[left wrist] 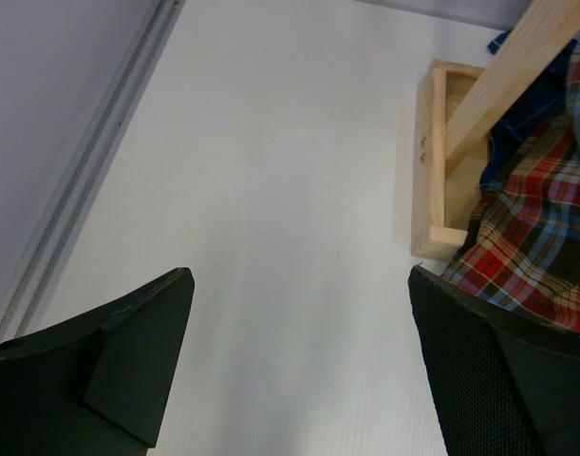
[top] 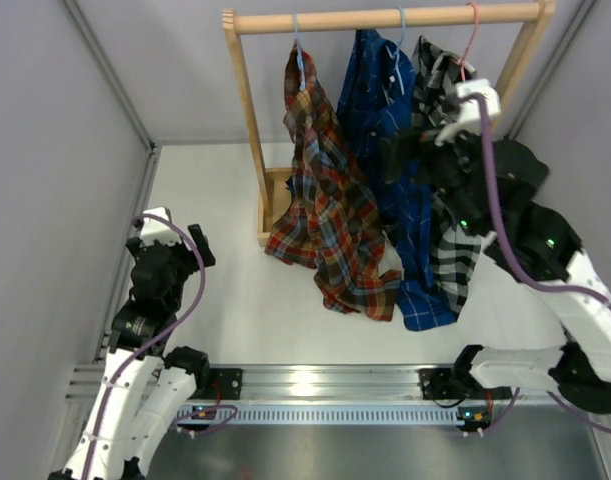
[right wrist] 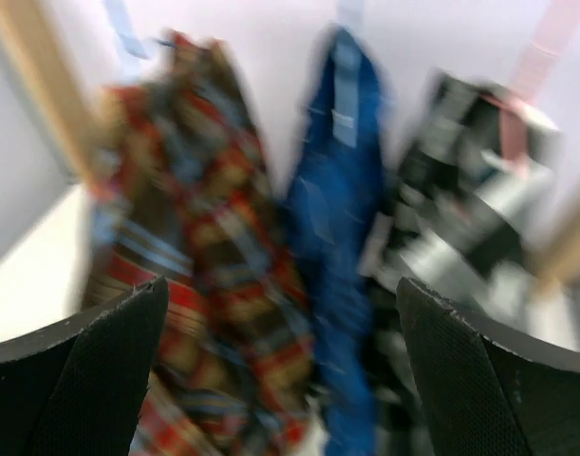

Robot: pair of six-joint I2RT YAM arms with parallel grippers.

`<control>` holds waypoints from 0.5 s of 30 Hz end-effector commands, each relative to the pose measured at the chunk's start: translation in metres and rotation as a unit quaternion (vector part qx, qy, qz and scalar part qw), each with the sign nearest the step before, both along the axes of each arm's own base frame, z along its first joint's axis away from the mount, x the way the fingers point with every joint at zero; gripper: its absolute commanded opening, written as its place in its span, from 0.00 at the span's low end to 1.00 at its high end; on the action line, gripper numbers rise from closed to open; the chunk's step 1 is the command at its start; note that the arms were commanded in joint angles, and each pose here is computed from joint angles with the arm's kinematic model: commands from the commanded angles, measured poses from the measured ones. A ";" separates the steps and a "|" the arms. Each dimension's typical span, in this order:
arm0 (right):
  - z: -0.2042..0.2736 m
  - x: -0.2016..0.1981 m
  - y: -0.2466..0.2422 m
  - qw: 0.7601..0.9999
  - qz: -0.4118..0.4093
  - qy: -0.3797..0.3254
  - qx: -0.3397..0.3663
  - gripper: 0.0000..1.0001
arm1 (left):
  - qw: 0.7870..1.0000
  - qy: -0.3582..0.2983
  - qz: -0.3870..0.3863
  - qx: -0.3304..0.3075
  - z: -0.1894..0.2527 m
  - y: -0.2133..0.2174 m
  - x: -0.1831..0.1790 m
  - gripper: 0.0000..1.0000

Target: Place the shirt on the hanger

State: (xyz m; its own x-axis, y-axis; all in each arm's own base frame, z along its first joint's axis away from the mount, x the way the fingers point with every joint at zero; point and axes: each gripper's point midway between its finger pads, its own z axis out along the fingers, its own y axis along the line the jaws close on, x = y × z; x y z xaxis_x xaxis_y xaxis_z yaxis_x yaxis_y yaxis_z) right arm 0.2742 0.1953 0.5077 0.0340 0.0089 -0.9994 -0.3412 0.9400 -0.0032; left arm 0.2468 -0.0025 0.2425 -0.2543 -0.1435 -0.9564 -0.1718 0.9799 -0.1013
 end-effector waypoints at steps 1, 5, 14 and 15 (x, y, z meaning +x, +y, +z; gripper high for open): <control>-0.051 -0.007 -0.071 0.989 -0.123 0.028 -0.079 0.99 | 0.998 -0.030 0.050 -0.013 0.019 0.020 -0.004 0.98; -0.070 -0.058 -0.158 0.982 -0.190 0.006 -0.022 1.00 | 0.997 -0.037 0.061 -0.030 0.022 0.029 -0.002 0.98; -0.140 -0.107 -0.223 0.972 -0.225 0.041 -0.047 0.99 | 0.994 -0.096 0.038 -0.018 0.039 0.028 -0.024 0.98; -0.148 -0.109 -0.224 0.972 -0.225 0.045 -0.055 0.99 | 0.995 -0.097 0.022 -0.020 0.037 0.022 -0.024 0.98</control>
State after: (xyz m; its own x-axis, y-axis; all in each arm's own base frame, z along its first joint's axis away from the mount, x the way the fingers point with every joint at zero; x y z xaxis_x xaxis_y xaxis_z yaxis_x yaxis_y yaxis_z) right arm 0.1697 -0.0185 0.3947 0.0225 0.0009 -0.9997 0.0639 0.9980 0.0024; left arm 0.2231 0.0283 0.2726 -0.0924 -0.2090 -0.9735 -0.2534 0.9505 -0.1800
